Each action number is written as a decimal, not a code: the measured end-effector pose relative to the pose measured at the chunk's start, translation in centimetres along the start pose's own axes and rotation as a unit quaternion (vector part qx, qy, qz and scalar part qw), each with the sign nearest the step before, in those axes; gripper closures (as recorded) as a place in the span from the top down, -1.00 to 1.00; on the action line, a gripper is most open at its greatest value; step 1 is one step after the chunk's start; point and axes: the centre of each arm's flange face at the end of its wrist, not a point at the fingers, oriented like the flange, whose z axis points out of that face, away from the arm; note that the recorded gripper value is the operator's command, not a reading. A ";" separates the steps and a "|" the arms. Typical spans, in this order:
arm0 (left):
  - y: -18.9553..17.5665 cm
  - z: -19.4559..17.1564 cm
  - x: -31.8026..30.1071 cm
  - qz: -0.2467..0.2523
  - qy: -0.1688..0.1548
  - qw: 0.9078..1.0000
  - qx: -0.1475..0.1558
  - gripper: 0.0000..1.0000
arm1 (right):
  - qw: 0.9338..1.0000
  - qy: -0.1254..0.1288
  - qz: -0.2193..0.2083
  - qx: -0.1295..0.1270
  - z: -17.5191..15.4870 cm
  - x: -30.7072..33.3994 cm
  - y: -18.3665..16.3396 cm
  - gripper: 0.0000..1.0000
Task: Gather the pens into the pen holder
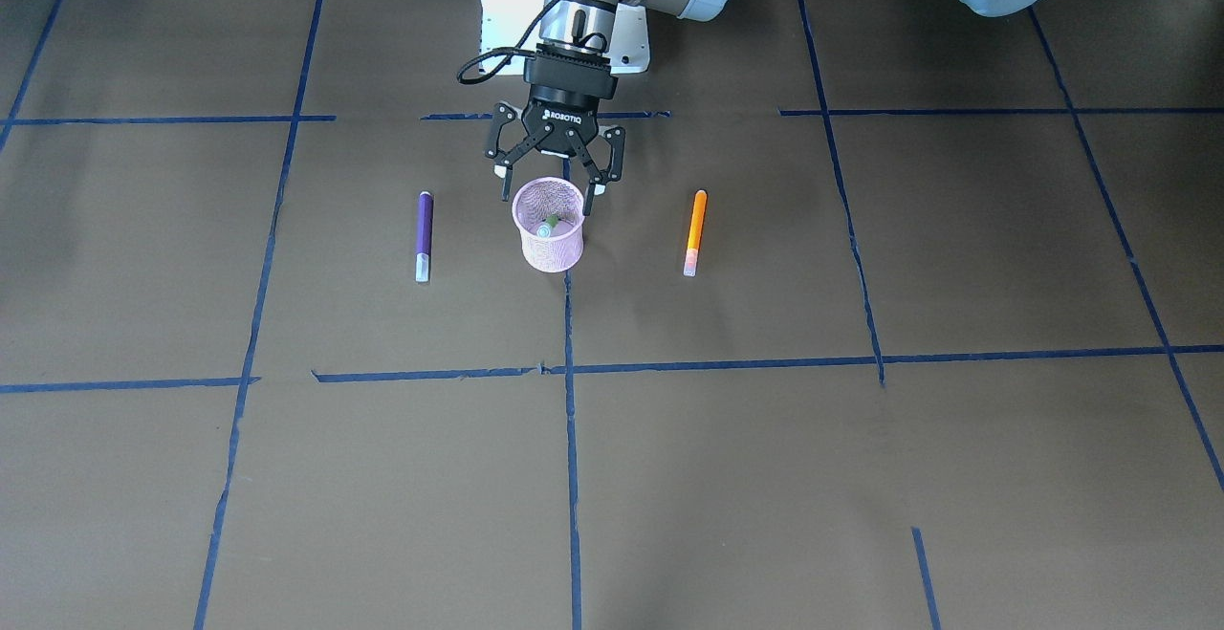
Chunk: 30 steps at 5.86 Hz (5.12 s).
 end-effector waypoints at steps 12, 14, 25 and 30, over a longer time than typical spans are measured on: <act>-10.2 -2.4 -16.6 0.054 -0.050 0.949 -0.305 0.97 | 0.999 0.032 -0.011 0.026 14.8 5.9 -3.9 0.81; -10.2 -2.4 -16.6 0.054 -0.049 0.949 -0.305 0.98 | 0.999 0.031 -0.022 0.009 17.2 6.2 -3.1 0.37; -10.0 -2.8 -17.0 0.050 -0.050 0.950 -0.305 0.98 | 0.994 0.008 -0.064 0.086 11.6 -2.4 -8.0 -1.00; -10.0 -2.5 -18.7 0.011 -0.057 0.940 -0.335 0.98 | 0.968 -0.073 -0.120 0.207 2.6 -23.7 -15.7 -1.00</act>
